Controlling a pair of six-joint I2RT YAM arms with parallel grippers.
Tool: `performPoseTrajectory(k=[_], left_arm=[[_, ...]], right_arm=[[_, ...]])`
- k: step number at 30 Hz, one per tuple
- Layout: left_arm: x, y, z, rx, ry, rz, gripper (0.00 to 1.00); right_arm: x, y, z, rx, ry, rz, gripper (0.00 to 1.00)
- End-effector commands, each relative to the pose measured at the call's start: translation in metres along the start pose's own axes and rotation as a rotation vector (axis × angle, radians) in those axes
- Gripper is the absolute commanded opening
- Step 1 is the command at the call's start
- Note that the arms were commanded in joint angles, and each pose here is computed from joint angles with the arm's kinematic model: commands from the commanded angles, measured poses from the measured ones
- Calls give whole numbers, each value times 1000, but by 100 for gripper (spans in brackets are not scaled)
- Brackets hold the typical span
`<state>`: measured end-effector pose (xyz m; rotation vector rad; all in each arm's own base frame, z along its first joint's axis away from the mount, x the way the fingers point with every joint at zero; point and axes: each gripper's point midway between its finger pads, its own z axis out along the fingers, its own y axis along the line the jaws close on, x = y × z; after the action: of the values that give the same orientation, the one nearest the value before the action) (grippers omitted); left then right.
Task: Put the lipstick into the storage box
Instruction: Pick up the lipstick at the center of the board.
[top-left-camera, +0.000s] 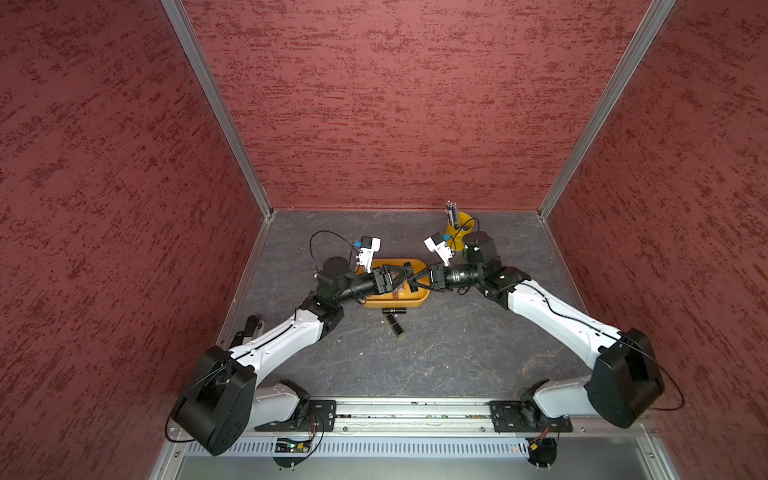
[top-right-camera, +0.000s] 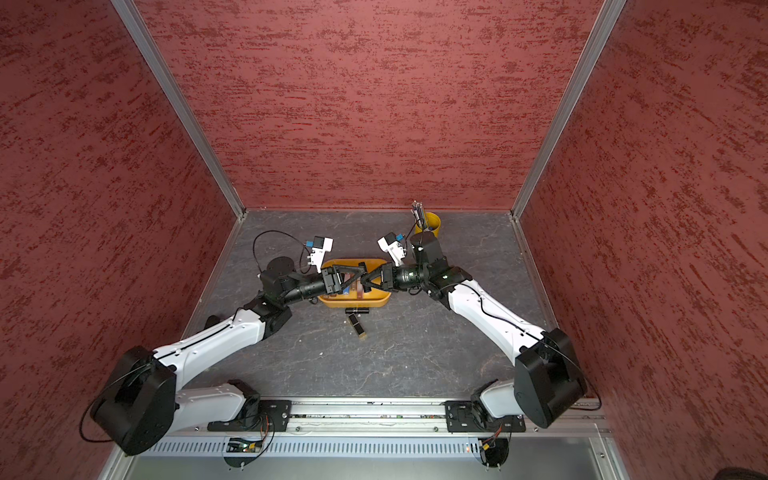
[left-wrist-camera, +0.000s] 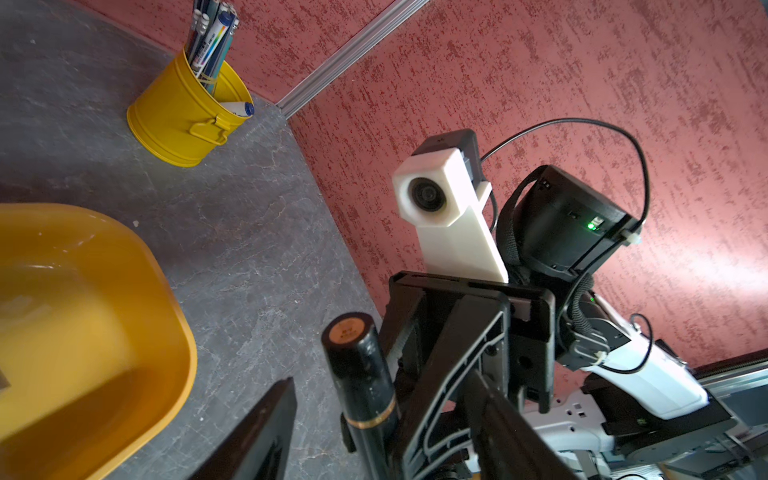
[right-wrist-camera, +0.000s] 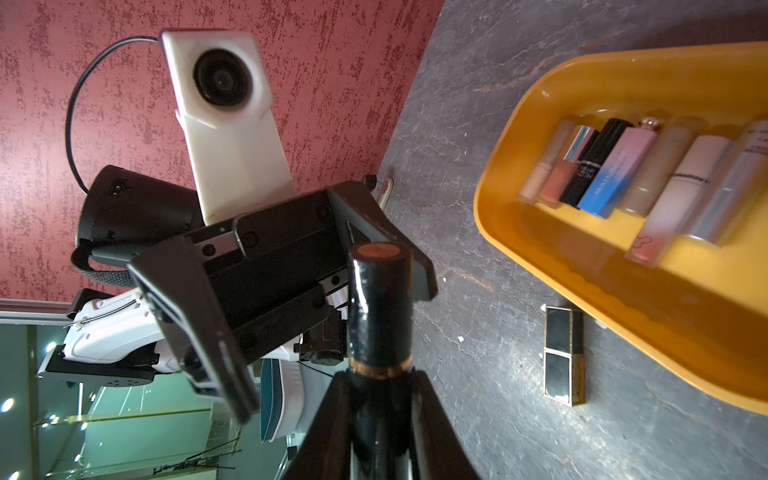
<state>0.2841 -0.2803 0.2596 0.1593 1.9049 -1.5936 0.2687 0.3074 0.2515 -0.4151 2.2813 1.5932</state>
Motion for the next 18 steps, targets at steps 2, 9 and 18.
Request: performPoseTrajectory(k=[2,9,18], left_arm=[[-2,-4,4,24,0,16,62],[-1,-3,6,28,5,11,52],[-3,-1,8,28,4,10,37]], right_arm=[[2,14,-2,-42,-2,-38,17],[6,13,2,-49,16,-40,17],[7,14,5,-64,34,-44,17]])
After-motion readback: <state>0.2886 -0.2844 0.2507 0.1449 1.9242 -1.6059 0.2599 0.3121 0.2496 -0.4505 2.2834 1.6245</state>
